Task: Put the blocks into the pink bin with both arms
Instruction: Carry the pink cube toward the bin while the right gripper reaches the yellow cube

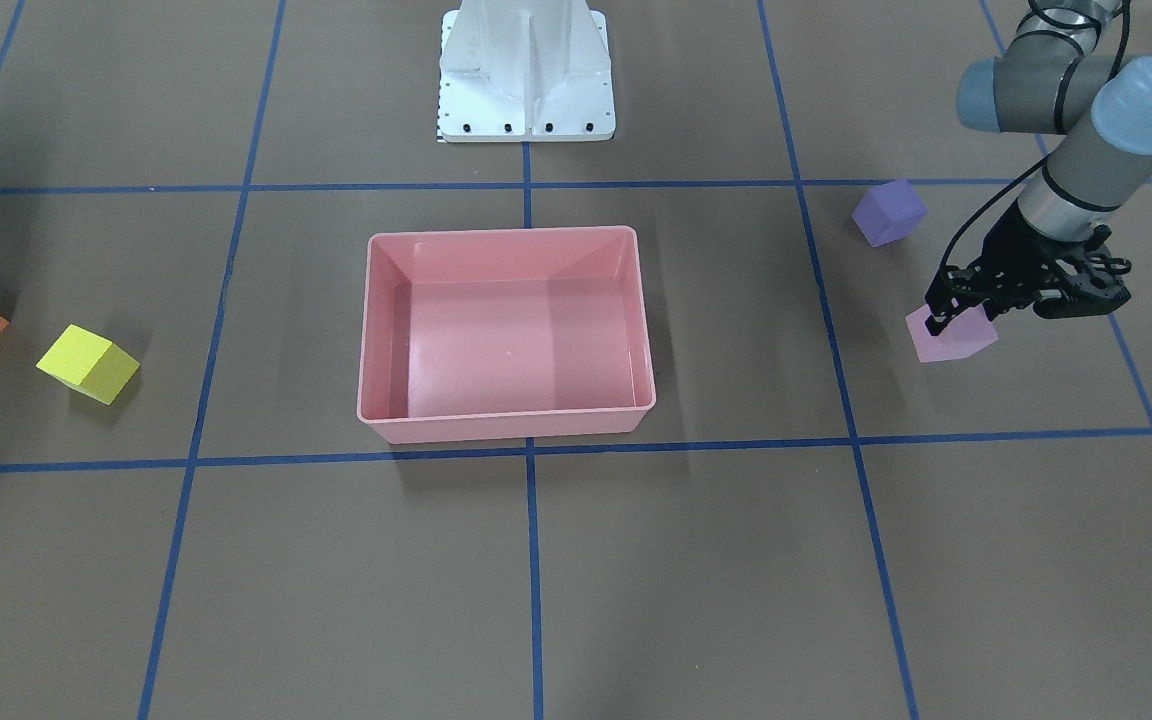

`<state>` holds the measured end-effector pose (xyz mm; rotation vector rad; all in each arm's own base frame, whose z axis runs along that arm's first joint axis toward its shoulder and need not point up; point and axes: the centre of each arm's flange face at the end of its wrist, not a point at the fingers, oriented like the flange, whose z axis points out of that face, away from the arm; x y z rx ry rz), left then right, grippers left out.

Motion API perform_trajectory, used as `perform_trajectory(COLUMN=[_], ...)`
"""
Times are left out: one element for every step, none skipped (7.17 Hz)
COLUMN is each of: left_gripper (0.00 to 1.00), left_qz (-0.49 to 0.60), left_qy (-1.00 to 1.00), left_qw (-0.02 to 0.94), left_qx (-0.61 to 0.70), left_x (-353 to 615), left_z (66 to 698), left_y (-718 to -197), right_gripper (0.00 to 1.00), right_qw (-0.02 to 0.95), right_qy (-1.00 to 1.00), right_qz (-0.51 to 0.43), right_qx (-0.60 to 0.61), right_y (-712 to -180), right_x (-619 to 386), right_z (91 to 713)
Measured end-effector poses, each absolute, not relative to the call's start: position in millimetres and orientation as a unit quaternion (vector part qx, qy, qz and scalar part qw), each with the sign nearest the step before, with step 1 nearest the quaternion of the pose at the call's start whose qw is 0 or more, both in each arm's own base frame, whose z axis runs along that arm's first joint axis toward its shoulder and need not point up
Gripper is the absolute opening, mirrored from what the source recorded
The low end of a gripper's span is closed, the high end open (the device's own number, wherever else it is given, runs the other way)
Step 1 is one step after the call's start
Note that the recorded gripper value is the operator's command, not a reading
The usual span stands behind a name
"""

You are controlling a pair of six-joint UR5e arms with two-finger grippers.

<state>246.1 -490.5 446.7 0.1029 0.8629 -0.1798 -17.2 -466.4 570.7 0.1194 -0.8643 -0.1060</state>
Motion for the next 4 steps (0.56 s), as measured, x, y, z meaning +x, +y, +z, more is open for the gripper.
perform_trajectory(left_gripper=[0.00, 0.00, 0.00, 0.00], left_qz=[-0.093, -0.097, -0.104, -0.118], left_qy=[0.410, 0.404, 0.404, 0.409], left_qw=[0.907, 0.909, 0.908, 0.905], left_qx=[0.039, 0.033, 0.029, 0.025], left_x=[252.1, 256.3, 259.9, 264.1], left_z=[394.2, 349.3, 310.3, 271.3], left_y=[-503.2, -511.2, -516.6, -521.5], right_gripper=[0.99, 0.99, 1.00, 0.99], right_qw=[0.905, 0.905, 0.906, 0.906], right_qy=[-0.416, -0.417, -0.421, -0.423], right_qz=[-0.063, -0.056, -0.027, 0.009], right_qx=[0.064, 0.059, 0.040, 0.013], right_y=[-470.0, -475.0, -486.1, -498.2], right_x=[-30.9, -45.9, -71.7, -106.8], right_z=[566.3, 559.4, 545.3, 528.1])
